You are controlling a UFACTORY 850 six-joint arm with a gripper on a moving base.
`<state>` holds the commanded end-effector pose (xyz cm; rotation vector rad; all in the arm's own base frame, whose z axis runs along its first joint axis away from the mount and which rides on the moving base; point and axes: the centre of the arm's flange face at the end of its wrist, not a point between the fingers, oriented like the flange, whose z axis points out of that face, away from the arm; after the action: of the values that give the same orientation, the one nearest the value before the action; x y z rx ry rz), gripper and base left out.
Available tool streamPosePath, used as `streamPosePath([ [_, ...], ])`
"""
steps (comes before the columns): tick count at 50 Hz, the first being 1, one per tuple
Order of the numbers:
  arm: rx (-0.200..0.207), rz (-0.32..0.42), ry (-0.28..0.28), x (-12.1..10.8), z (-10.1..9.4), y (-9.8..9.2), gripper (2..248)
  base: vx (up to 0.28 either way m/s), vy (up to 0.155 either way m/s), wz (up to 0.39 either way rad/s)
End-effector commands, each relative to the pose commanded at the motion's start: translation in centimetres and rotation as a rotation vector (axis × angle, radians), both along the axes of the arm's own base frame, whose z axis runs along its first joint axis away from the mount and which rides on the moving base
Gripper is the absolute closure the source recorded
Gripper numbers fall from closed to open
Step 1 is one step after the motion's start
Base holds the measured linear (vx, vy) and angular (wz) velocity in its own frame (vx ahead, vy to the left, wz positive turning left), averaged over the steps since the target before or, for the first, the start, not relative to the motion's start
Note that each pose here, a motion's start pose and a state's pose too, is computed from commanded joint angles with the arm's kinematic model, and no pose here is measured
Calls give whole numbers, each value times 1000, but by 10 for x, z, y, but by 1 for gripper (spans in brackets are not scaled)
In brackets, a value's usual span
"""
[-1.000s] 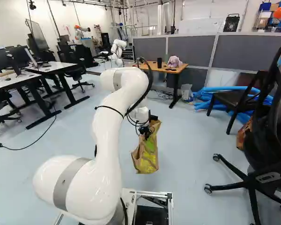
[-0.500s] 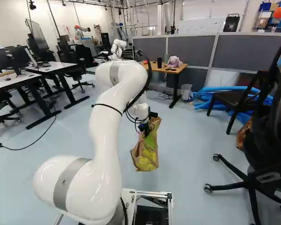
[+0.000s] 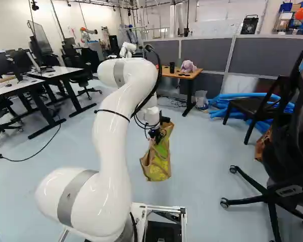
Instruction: Pick up the bag on the ground and place it on the table
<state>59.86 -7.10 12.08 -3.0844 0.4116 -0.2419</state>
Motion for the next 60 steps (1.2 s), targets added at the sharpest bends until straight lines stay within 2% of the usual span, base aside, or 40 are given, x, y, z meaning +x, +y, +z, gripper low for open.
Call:
streamPosePath([
  [44, -19, 46, -53, -6, 65, 1, 228, 0, 0, 0],
  [60, -26, 75, -50, -8, 88, 2, 228, 0, 0, 0],
])
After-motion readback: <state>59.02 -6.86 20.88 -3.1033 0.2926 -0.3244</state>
